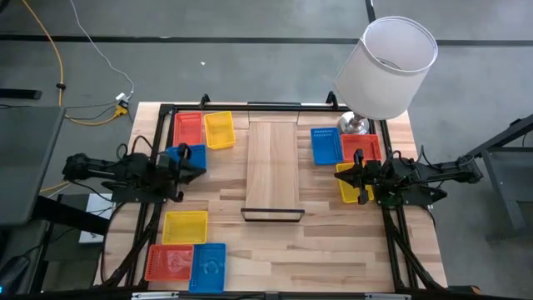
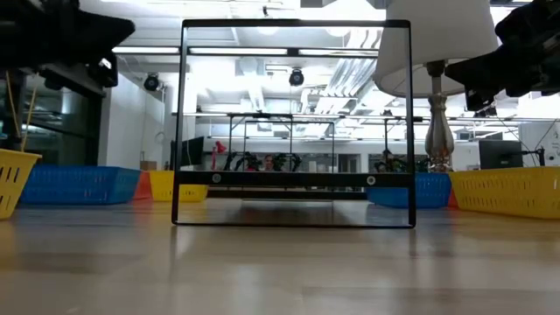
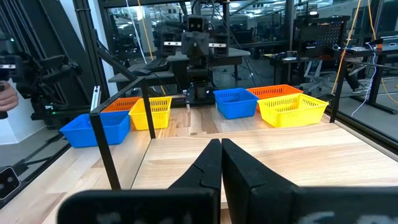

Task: Stack baskets on shelf by color
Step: Put the top left yellow bin on the shelf

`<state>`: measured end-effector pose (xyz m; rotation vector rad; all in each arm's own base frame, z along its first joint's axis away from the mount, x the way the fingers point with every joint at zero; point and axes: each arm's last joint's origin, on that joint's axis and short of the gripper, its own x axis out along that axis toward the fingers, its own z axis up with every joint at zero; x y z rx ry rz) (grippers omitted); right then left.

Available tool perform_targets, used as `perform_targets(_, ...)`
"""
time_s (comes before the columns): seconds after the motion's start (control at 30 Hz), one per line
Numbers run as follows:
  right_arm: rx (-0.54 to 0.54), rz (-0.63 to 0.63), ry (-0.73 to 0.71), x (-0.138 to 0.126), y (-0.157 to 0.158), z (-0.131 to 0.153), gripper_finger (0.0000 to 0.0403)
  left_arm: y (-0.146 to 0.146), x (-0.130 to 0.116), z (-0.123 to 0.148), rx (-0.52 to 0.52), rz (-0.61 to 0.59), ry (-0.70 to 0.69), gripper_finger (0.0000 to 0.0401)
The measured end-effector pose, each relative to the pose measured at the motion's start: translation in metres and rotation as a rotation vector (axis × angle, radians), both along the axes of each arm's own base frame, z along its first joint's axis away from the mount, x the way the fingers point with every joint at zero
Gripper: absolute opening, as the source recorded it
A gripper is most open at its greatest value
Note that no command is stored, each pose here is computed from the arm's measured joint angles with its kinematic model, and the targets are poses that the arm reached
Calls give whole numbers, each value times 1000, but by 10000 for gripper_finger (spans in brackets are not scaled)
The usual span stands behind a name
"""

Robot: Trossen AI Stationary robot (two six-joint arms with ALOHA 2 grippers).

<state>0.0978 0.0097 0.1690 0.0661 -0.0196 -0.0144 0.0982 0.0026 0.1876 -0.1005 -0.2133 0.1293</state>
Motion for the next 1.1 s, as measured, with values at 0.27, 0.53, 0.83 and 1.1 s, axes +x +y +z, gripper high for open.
perform_targets(0.27, 0, 0, -1, 0, 0, 0, 0, 11, 23, 22, 39, 313, 255, 90)
perform_targets(0.53, 0, 0, 0, 0, 0, 0, 0, 48, 58, 39, -58, 458, 859, 160)
perform_targets(0.83, 0, 0, 0, 0, 0, 0, 0, 105, 94, 32, -68, 322, 1200, 173)
perform_targets(1.1, 0, 0, 0, 0, 0, 0, 0, 131, 109, -5, -4, 338, 1434, 171)
